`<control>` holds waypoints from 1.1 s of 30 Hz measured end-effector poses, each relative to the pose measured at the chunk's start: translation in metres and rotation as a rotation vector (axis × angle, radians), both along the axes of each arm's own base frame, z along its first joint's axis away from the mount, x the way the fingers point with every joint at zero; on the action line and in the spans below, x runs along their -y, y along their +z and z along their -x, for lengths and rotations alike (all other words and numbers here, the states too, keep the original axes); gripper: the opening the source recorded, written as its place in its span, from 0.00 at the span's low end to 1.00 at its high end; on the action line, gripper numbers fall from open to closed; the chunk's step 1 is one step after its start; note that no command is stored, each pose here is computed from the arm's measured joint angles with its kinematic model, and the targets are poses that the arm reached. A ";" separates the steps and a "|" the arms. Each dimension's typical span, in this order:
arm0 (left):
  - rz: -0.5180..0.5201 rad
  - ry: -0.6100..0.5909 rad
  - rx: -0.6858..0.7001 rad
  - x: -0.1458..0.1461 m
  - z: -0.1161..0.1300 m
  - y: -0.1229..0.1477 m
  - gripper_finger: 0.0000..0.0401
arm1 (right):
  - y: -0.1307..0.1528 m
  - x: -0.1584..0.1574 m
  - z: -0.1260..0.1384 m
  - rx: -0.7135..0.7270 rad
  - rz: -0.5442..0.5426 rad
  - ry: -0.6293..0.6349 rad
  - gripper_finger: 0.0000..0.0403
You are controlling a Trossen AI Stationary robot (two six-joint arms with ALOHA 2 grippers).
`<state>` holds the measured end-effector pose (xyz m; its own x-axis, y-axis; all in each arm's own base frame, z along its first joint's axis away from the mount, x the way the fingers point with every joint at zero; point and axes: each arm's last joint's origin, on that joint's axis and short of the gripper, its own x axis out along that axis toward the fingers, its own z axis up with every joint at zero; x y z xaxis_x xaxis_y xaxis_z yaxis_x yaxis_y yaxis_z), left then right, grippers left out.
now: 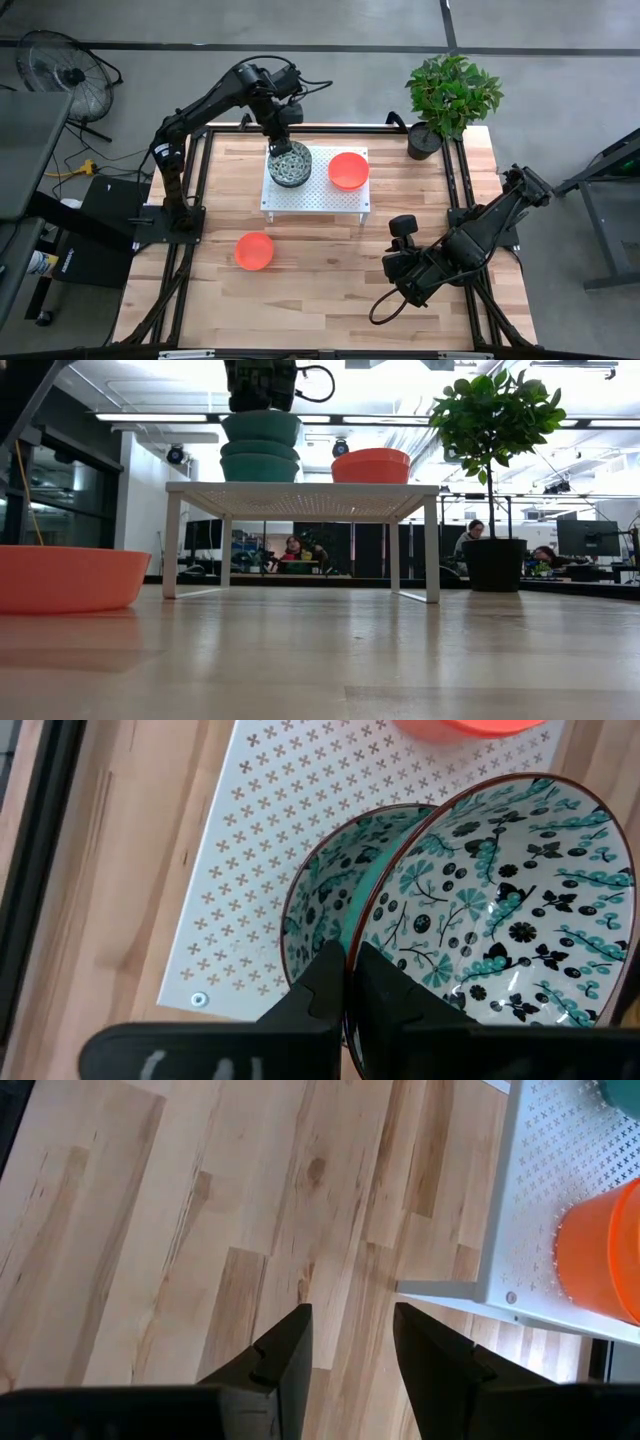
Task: Pick & Place Mini bowls
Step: Stack the green and white patterned bowl on top of the green and white patterned bowl on the shelf
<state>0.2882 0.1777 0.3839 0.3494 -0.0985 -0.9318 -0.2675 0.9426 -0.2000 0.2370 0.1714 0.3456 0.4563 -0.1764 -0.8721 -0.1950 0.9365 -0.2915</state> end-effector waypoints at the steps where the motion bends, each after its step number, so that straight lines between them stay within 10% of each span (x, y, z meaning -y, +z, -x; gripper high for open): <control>1: 0.001 0.000 0.000 0.000 0.000 0.000 0.00 | 0.000 0.000 0.000 0.000 0.000 0.000 0.32; 33: 0.014 -0.007 -0.024 -0.005 -0.007 -0.010 0.00 | 0.000 0.000 0.000 -0.002 -0.004 0.000 0.32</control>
<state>0.2950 0.1823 0.3743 0.3261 -0.1142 -0.9384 -0.2663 0.9414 -0.2071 0.2369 0.1717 0.3456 0.4549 -0.1729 -0.8736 -0.1956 0.9376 -0.2875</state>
